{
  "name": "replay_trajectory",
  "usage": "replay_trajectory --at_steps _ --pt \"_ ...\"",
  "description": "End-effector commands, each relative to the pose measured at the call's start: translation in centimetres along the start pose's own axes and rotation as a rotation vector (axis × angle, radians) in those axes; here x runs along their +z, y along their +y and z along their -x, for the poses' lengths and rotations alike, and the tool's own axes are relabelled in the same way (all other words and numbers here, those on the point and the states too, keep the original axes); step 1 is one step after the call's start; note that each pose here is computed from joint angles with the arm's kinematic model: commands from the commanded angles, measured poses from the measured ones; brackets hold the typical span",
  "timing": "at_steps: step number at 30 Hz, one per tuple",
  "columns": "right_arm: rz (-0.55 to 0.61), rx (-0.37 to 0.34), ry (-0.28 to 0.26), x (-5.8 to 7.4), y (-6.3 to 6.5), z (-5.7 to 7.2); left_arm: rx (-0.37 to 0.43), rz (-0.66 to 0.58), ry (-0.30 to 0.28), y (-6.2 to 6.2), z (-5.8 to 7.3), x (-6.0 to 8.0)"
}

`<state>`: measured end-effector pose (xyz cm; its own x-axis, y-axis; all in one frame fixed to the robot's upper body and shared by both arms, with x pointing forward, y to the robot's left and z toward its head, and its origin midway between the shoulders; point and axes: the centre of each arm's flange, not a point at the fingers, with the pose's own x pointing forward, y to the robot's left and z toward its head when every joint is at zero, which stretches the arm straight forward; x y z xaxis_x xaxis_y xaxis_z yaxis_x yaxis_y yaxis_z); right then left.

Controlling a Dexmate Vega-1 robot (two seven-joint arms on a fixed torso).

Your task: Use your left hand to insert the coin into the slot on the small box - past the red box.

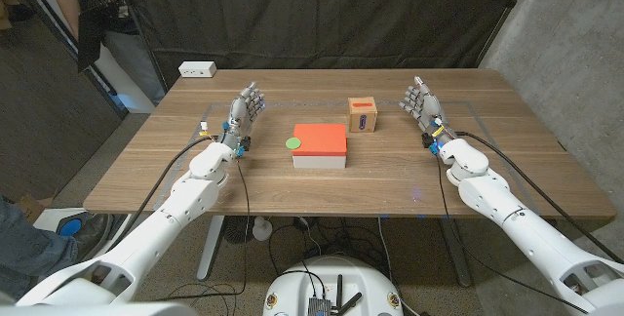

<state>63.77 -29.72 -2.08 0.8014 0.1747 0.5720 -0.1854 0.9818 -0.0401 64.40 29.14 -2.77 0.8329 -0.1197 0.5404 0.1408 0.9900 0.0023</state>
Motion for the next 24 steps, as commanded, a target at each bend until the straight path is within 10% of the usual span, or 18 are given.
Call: replay_trajectory --at_steps 1,24 --pt "0.009 -0.002 -0.009 0.5 0.4 0.22 0.101 -0.055 0.058 0.44 0.74 0.71" --pt "0.016 -0.013 -0.022 0.89 1.1 0.44 0.147 -0.095 0.132 0.38 0.38 0.72"
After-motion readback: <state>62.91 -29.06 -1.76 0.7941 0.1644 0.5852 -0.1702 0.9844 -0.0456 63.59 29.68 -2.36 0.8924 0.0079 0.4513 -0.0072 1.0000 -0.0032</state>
